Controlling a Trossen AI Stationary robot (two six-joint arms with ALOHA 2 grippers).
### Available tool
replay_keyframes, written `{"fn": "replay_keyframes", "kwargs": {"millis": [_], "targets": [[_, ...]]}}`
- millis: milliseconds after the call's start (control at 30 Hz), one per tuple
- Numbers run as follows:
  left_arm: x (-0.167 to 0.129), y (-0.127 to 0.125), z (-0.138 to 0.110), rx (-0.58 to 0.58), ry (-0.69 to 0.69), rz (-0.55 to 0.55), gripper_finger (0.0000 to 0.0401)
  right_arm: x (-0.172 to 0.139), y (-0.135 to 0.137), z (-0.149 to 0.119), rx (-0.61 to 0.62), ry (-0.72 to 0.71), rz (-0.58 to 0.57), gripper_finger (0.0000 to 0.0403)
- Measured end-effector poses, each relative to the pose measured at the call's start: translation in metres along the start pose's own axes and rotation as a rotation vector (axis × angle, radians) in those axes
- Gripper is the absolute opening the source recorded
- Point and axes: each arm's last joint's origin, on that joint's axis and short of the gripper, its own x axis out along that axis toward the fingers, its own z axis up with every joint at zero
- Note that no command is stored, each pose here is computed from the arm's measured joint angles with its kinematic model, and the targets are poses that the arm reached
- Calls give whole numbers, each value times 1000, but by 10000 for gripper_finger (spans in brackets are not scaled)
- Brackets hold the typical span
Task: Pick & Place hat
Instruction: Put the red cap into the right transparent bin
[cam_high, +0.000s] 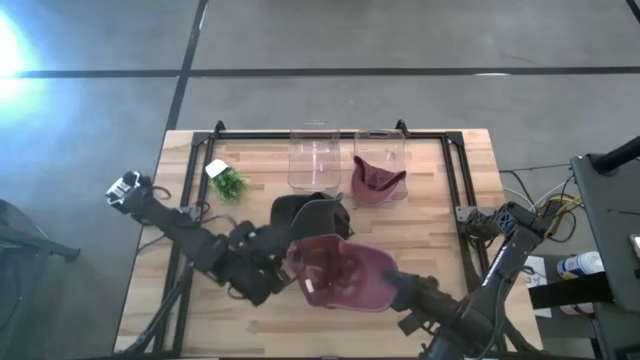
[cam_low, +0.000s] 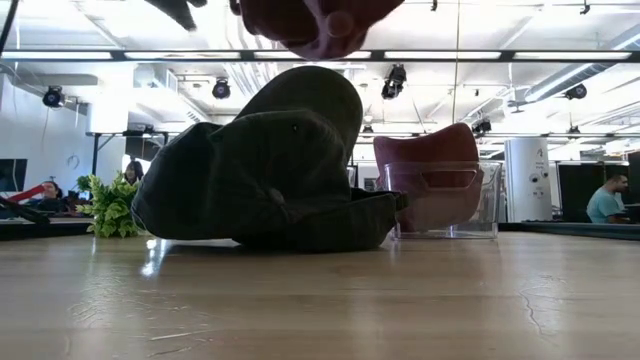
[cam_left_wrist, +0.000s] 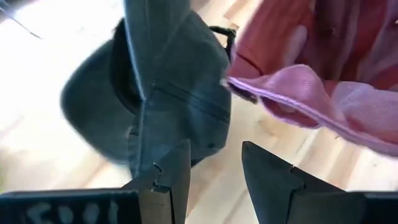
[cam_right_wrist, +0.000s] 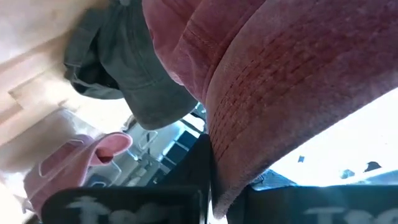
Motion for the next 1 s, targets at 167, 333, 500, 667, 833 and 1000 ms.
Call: {"fn": "replay_keyframes", "kwargs": {"millis": [167,333,500,667,833,1000], "targets": [[23,-2,4,-5,-62,-150,138,0,-1,0,12,-4,1,13],[25,-14,25,40,-254,-395,138,1,2,1,8,-16,42,13],[38,-23,31,70,-251,-514,138,13,4,3,26,4,53,13],[59,-33,22,93,-192,-514,138,31,1,9,85,32,14,13],[68,-45,20,101,-168,-566,138,46,-3,13,147,37,10,13],[71,-58,24,185,-189,-621,138,58,0,20,150,37,2,13]]}}
